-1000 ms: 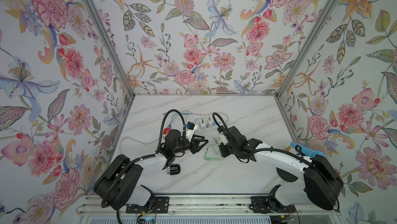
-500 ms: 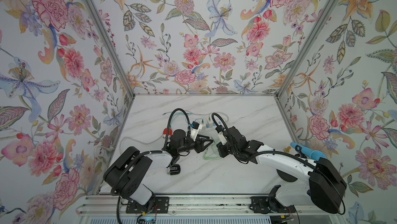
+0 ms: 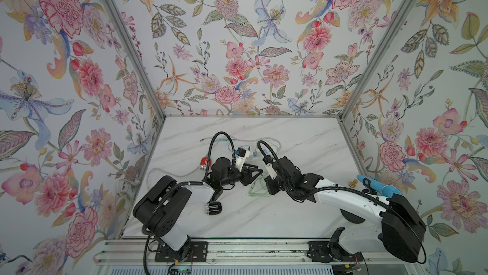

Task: Charge the electric shaver
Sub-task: Pick up the charging cable from the center of the board.

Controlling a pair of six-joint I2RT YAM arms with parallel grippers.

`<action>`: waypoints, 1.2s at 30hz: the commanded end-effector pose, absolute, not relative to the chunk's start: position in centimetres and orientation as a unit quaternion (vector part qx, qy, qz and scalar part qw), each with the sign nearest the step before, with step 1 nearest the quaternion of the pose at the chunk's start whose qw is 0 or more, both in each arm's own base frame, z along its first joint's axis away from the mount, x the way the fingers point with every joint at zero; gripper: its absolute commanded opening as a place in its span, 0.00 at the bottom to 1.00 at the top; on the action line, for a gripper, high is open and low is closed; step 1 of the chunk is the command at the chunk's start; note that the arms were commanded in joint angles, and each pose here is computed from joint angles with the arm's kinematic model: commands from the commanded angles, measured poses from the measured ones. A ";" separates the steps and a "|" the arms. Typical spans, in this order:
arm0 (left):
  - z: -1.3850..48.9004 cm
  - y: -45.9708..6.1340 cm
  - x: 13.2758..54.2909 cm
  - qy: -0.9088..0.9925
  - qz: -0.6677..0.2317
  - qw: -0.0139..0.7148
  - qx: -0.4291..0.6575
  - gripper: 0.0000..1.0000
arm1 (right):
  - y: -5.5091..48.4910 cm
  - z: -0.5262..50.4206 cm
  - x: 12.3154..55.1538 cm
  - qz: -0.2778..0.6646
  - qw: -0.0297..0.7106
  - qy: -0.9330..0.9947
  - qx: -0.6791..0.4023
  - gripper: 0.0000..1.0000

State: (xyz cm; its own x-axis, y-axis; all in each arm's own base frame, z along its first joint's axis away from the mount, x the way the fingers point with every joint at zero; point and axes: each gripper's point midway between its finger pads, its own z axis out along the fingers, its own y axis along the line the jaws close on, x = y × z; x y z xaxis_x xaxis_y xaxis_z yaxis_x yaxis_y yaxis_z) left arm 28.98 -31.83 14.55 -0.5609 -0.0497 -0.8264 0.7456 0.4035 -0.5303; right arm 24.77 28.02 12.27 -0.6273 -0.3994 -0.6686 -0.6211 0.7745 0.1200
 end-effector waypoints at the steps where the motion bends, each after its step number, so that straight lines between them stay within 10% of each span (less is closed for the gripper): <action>1: 15.0 -32.4 29.5 0.728 -0.493 0.413 0.239 0.46 | 28.4 14.0 25.1 0.173 0.344 0.876 -0.291 0.00; 19: 15.5 -32.4 29.4 0.723 -0.493 0.418 0.243 0.00 | 28.2 14.2 25.0 0.169 0.346 0.876 -0.290 0.00; 24: 15.6 -32.4 29.2 0.721 -0.497 0.417 0.244 0.00 | 27.9 14.1 24.9 0.166 0.346 0.876 -0.291 0.01; 29: 16.1 -32.4 28.8 0.714 -0.504 0.417 0.250 0.00 | 26.4 14.5 25.3 0.185 0.349 0.873 -0.288 0.29; 36: 17.6 -33.1 27.1 0.686 -0.537 0.400 0.285 0.00 | 26.8 16.4 23.7 0.330 0.357 0.806 -0.337 0.30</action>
